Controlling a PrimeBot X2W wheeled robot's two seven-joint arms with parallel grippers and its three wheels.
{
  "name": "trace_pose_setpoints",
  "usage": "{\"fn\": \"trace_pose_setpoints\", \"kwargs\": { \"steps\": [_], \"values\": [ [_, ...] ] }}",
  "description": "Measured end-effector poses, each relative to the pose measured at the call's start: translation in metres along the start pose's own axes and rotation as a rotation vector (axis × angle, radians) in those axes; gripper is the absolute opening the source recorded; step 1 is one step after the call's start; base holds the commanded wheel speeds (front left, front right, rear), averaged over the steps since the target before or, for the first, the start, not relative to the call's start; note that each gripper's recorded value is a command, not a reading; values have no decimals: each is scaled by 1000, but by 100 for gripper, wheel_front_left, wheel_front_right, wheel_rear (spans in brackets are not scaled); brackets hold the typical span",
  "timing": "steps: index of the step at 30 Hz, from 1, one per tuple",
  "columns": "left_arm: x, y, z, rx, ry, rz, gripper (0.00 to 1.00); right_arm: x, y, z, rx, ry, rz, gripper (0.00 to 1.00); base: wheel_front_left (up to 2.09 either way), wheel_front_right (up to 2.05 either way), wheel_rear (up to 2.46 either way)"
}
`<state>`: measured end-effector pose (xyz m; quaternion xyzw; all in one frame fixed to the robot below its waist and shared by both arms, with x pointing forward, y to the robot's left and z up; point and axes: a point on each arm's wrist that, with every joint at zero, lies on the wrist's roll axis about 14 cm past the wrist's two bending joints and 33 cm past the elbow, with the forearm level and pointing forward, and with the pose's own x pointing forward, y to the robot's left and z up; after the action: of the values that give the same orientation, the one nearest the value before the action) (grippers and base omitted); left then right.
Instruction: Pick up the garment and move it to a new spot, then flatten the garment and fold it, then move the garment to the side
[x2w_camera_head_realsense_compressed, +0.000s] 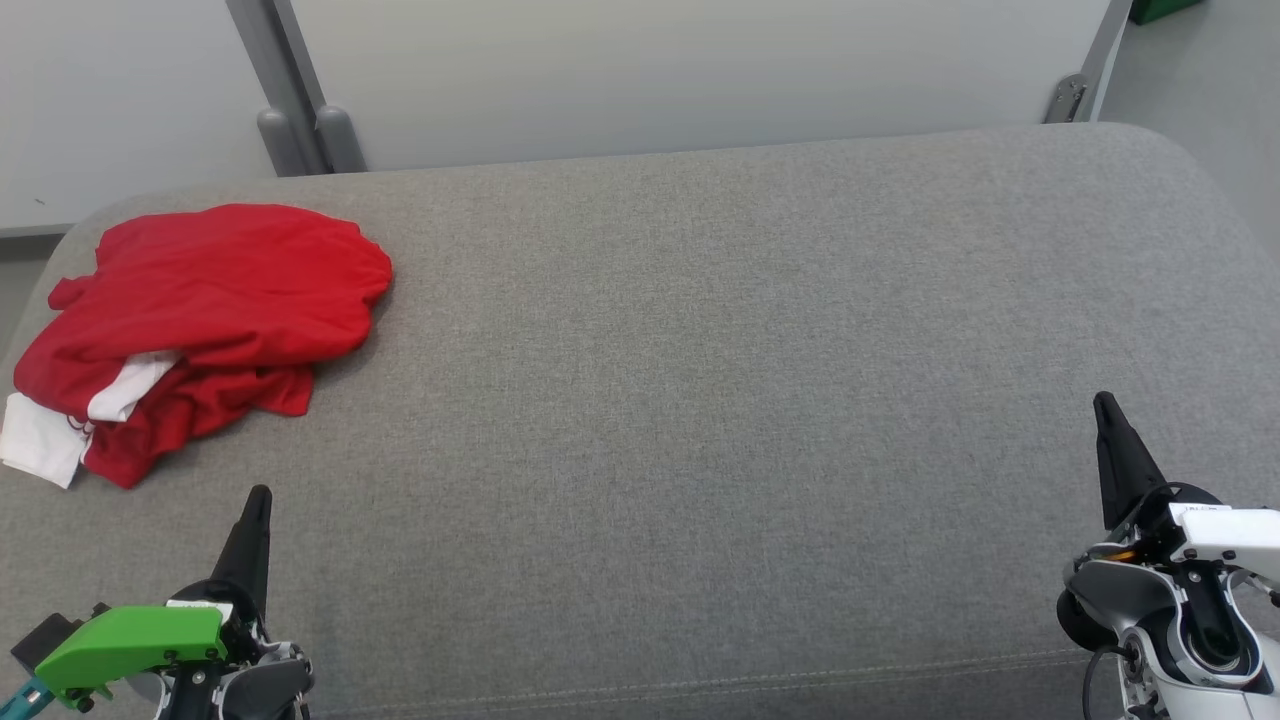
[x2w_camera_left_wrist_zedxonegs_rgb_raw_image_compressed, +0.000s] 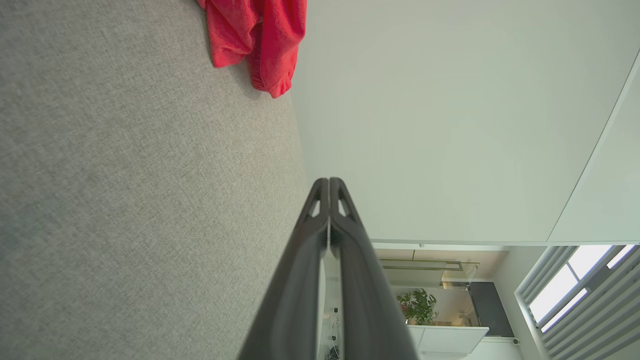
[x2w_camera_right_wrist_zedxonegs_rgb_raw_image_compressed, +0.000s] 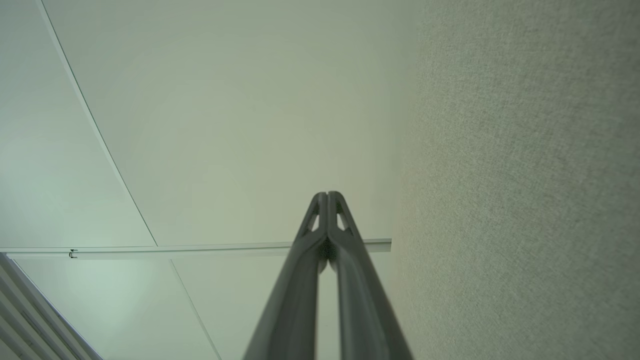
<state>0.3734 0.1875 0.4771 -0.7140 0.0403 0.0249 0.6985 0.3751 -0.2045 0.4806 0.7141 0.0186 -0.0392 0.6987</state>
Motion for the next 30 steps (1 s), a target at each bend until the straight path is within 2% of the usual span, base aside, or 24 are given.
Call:
{"fn": "trace_pose_setpoints", "kwargs": {
  "steps": [20,21,25,30],
  "values": [
    [-1,3,0,-2,0,8,0,-1,-2,0,2,0,-6,0,0,0,0],
    [-3,8,-1,-6,0,25,100,-3,-8,-1,7,0,-23,100,0,0,0],
    [-15,34,-8,-28,5,98,100,-17,-36,-6,29,-1,-104,100,0,0,0],
    [-15,34,-11,-25,6,99,100,-17,-34,-7,14,-6,-100,100,0,0,0]
  ]
}}
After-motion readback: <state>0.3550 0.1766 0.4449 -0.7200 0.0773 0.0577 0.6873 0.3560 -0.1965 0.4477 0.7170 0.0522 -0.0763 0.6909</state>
